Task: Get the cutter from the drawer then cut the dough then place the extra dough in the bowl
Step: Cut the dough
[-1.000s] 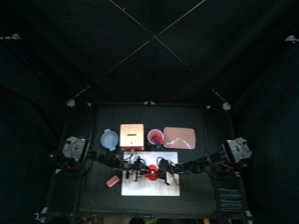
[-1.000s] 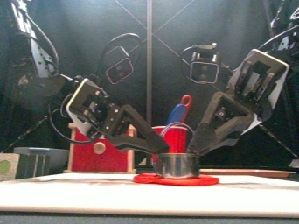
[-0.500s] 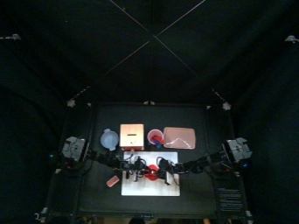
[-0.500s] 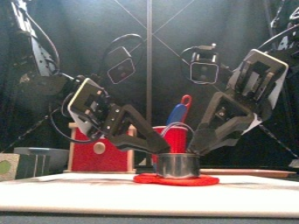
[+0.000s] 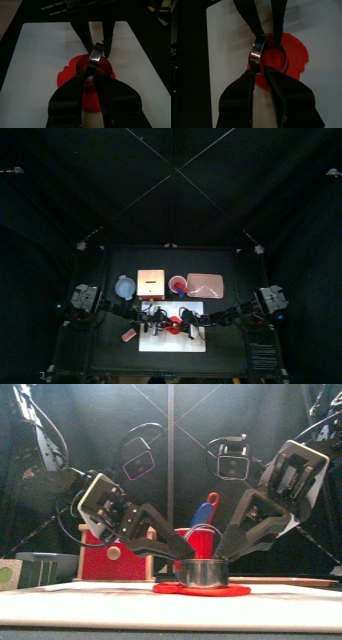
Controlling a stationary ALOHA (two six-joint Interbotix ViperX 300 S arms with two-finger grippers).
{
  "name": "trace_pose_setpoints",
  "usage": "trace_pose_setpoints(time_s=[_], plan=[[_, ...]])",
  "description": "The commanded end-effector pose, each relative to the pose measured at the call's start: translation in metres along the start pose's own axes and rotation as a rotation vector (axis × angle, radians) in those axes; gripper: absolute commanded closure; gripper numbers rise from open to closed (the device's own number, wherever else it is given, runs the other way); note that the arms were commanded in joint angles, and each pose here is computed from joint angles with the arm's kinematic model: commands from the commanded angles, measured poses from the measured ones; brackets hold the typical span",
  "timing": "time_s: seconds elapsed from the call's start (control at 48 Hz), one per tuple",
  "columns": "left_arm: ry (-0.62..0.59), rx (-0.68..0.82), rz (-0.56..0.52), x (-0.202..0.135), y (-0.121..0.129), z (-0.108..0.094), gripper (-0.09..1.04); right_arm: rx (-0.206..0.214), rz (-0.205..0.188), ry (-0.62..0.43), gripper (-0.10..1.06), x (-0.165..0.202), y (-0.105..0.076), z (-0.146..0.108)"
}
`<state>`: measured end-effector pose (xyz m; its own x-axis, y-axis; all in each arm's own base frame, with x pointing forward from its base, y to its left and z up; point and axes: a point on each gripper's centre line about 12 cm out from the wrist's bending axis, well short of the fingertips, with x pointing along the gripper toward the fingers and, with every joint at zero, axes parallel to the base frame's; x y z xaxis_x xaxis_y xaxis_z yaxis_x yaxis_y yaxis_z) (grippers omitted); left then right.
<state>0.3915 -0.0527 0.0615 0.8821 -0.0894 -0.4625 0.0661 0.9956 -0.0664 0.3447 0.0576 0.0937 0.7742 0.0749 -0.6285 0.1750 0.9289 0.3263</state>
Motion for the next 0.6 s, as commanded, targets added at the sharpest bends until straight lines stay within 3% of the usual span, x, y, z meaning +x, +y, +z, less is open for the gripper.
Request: trace_pose_setpoints(time_s=[0.021,0.604], plan=[[0.055,-0.012,0.008,-0.0006,0.0024,-0.0121,0.35,0.047,-0.056,0.057,0.39,0.0052,-0.0175,-0.0109],[0.092,-0.012,0.008,-0.0005,0.0017,-0.0146,0.35,0.050,-0.055,0.050,0.39,0.0059,-0.0173,-0.0083]])
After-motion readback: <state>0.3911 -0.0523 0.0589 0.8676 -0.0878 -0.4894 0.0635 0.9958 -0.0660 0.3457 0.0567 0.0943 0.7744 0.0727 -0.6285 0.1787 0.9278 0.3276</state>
